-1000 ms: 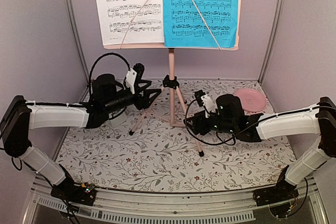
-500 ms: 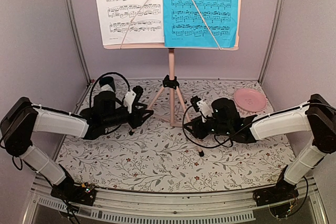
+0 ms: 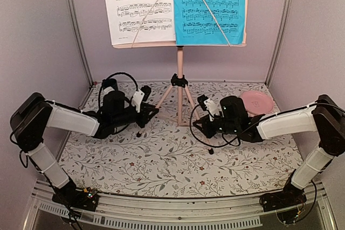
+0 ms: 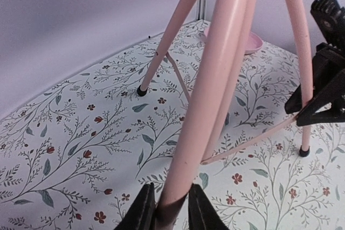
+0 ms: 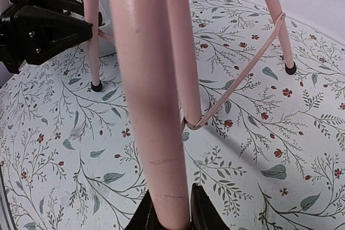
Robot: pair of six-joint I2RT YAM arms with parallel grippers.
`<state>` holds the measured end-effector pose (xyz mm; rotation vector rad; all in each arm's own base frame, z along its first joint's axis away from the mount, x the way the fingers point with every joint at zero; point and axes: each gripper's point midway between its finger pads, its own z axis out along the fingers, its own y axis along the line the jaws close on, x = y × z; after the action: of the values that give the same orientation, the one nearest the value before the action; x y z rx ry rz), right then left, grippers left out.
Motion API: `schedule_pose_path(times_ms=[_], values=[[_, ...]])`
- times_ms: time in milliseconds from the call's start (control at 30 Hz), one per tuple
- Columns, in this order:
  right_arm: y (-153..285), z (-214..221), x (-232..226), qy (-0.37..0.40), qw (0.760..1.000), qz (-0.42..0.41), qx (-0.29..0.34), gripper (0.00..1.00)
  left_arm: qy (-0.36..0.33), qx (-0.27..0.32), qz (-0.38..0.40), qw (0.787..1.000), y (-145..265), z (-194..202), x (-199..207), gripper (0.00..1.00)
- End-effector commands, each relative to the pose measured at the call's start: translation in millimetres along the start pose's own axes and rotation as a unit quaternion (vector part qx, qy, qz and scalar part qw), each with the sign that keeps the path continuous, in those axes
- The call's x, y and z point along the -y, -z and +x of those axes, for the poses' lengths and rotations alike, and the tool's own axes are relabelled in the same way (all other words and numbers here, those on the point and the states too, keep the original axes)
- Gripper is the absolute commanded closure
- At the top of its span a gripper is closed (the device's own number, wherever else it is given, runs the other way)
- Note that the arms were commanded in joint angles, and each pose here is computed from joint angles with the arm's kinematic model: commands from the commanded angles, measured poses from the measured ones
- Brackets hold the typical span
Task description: Set up the instrument practice props
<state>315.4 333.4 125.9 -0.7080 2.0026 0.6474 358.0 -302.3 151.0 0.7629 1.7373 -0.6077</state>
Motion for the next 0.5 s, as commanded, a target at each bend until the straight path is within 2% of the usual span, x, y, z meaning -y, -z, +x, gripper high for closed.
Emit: schedule_pose_path(times_ms=[0,200,467], values=[[-5.5,-18.6,26.9,0.007,0.999,0.042,0.021,0.86,0.006,-0.002,-0.001,1.000,-12.5,0.7,-10.9,0.80],[-13.0,-24.0,45.3,0.019,0.998,0.061,0.023,0.93,0.011,0.001,-0.001,1.000,-28.9,-1.0,-20.7,0.88],[-23.0,-42.7,72.4,0.045,0.995,0.088,0.033,0.96,0.020,0.003,-0.004,1.000,-57.6,-11.5,-36.8,0.91]])
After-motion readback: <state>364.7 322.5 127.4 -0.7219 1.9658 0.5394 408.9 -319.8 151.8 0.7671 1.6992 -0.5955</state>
